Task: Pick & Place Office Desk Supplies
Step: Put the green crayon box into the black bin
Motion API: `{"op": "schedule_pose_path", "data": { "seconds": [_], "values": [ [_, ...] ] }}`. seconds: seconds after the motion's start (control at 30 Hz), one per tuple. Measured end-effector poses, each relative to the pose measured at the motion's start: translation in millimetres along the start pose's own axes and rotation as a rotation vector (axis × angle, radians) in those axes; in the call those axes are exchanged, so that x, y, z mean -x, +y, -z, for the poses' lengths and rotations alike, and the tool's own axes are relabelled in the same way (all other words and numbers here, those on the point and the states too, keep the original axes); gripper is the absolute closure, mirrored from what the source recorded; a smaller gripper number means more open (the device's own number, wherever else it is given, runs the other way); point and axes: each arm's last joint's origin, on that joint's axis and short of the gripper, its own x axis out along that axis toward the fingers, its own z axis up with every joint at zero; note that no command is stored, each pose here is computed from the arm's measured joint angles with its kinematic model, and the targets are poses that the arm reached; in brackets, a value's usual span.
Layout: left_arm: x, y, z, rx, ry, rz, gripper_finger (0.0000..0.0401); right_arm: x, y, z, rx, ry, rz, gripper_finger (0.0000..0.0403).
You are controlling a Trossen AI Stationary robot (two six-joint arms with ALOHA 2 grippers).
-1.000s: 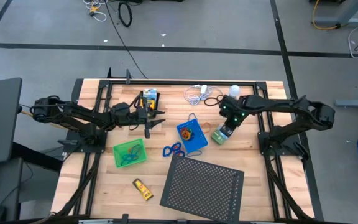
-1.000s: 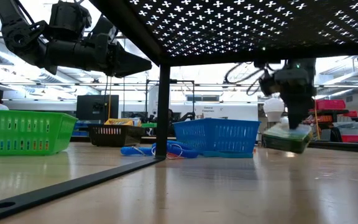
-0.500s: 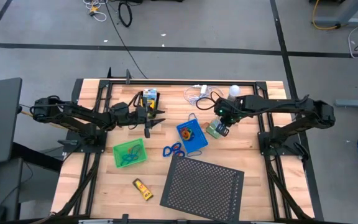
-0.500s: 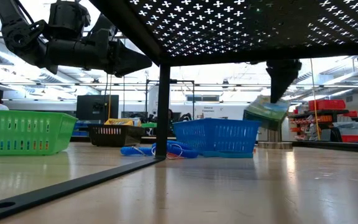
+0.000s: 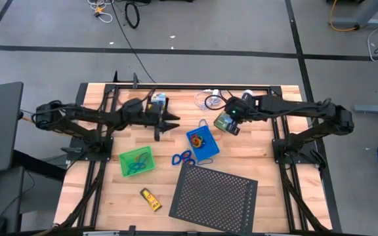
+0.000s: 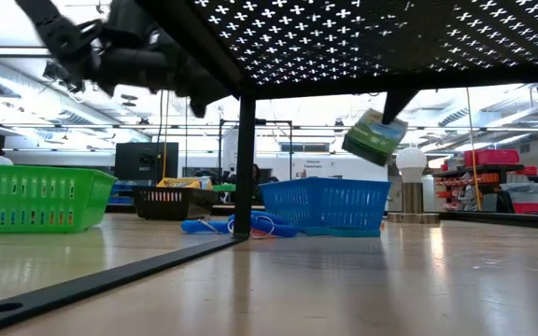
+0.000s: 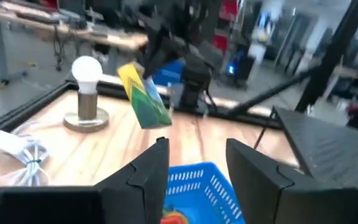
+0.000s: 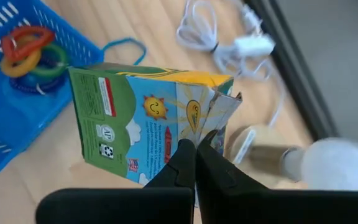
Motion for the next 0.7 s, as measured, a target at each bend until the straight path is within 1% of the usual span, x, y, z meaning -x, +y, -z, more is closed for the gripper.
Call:
{"op": "schedule_pose_path", "data": {
  "seconds": [0.07, 0.17, 0.27, 0.4, 0.53, 0.63, 0.7],
  "values": [
    [-12, -1, -10, -0.032, 0.037, -0.004, 0.0219, 5, -2, -4, 0.02, -0.023, 0.017, 0.0403],
    [-29, 2, -22, -0.046, 0.07, 0.001, 0.02, 12, -4, -9, 0.063, -0.042, 0.051, 0.0403],
    [-47, 6, -31, -0.027, 0.082, 0.021, 0.0189, 14, -6, -10, 0.114, -0.05, 0.093, 0.0403],
    [-74, 12, -38, 0.016, 0.083, 0.046, 0.0186, 14, -7, -11, 0.168, -0.051, 0.139, 0.0403],
    [-104, 22, -36, 0.066, 0.093, 0.029, 0.0185, 14, -8, -13, 0.203, -0.066, 0.158, 0.0403],
    [-123, 31, -33, 0.088, 0.117, 0.038, 0.0185, 15, -7, -14, 0.232, -0.075, 0.169, 0.0403],
    [-132, 38, -32, 0.1, 0.149, 0.024, 0.0185, 15, -7, -15, 0.248, -0.086, 0.185, 0.0403]
  ]
}}
